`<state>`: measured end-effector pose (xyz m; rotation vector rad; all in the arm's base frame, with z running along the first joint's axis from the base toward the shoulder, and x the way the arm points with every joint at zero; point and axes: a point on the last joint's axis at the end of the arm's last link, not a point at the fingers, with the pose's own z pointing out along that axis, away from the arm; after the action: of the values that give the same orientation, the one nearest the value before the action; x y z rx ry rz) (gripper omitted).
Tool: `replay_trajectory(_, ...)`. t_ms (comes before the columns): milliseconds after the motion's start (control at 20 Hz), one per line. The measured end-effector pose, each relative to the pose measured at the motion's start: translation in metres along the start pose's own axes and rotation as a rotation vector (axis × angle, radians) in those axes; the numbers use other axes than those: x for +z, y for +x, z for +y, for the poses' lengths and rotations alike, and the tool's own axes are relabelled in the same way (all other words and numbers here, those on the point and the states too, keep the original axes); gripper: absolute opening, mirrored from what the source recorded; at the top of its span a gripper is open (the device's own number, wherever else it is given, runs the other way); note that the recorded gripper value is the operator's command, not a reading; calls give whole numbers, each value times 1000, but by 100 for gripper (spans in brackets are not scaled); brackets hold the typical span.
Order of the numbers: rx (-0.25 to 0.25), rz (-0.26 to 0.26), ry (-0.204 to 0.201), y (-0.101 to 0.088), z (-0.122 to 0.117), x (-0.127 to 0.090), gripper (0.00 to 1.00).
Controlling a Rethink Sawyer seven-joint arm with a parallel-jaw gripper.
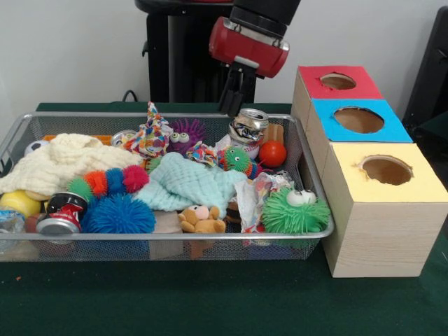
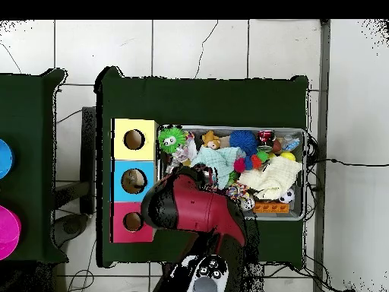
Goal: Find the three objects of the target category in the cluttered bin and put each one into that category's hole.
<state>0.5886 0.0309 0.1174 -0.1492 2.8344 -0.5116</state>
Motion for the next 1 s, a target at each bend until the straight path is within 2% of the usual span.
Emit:
replay_trajectory(200, -8, -35, 20, -10, -27, 9, 0)
replay_trajectory(350, -7, -74, 37, -20, -57, 23, 0)
replay_trajectory(650, -10, -120, 66, -27, -97, 42, 0)
replay_trajectory(1000, 0, -108, 84, -18, -124, 60, 0)
